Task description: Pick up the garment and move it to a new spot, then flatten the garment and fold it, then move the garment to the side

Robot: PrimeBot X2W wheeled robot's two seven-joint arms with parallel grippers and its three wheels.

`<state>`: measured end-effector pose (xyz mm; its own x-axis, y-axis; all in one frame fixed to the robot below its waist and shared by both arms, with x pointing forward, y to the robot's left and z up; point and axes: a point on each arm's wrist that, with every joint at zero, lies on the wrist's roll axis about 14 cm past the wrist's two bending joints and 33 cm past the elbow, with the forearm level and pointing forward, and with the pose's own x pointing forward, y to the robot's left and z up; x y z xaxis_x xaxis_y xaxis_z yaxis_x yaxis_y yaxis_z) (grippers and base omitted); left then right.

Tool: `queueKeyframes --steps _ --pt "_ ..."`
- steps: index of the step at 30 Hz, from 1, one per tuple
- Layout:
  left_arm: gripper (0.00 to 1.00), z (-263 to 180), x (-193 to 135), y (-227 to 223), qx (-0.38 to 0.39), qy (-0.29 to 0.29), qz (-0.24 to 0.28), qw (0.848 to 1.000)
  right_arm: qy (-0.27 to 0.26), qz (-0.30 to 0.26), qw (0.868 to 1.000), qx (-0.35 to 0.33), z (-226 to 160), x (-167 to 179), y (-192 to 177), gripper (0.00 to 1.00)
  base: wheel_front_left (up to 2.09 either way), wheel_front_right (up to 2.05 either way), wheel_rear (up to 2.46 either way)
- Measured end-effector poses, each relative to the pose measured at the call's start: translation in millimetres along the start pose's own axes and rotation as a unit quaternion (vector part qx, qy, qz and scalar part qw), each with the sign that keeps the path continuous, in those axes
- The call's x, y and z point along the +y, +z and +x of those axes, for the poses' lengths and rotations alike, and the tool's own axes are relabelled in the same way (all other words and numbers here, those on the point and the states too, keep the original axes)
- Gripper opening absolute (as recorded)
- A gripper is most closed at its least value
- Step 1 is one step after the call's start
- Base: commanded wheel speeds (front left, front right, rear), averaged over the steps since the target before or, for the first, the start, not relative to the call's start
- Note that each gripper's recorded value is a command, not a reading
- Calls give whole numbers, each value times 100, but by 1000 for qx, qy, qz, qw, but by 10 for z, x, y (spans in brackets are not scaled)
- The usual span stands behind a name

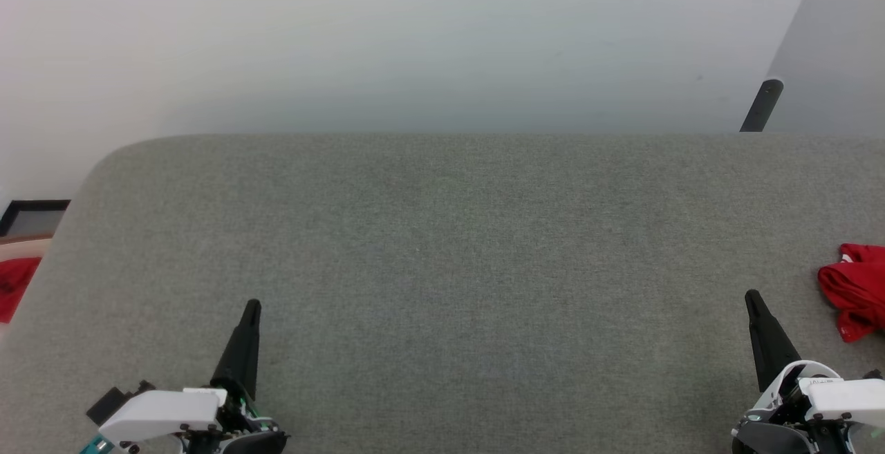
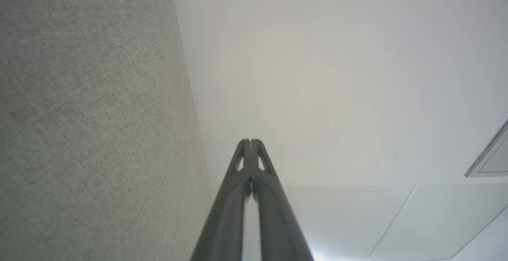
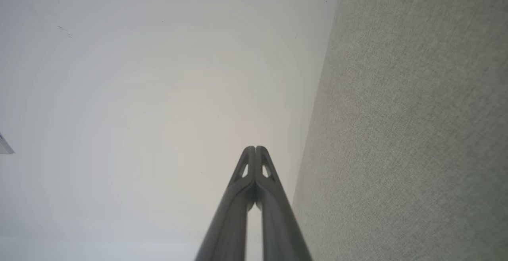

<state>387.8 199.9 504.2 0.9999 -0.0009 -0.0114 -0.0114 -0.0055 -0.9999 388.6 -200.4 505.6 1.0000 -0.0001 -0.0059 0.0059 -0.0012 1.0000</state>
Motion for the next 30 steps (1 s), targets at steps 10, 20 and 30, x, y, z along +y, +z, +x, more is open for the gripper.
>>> queueKeyframes --steps 10,20,30 --pt "0 0 0 0 0 0 1 1000 0 0 1000 0 0 0 1 0 0 0 0" --pt "0 0 0 2 0 0 1 1000 0 0 1000 0 0 0 1 0 0 0 0" --pt "0 0 1 2 -1 0 1 1000 0 0 1000 0 0 -1 -1 0 0 0 0"
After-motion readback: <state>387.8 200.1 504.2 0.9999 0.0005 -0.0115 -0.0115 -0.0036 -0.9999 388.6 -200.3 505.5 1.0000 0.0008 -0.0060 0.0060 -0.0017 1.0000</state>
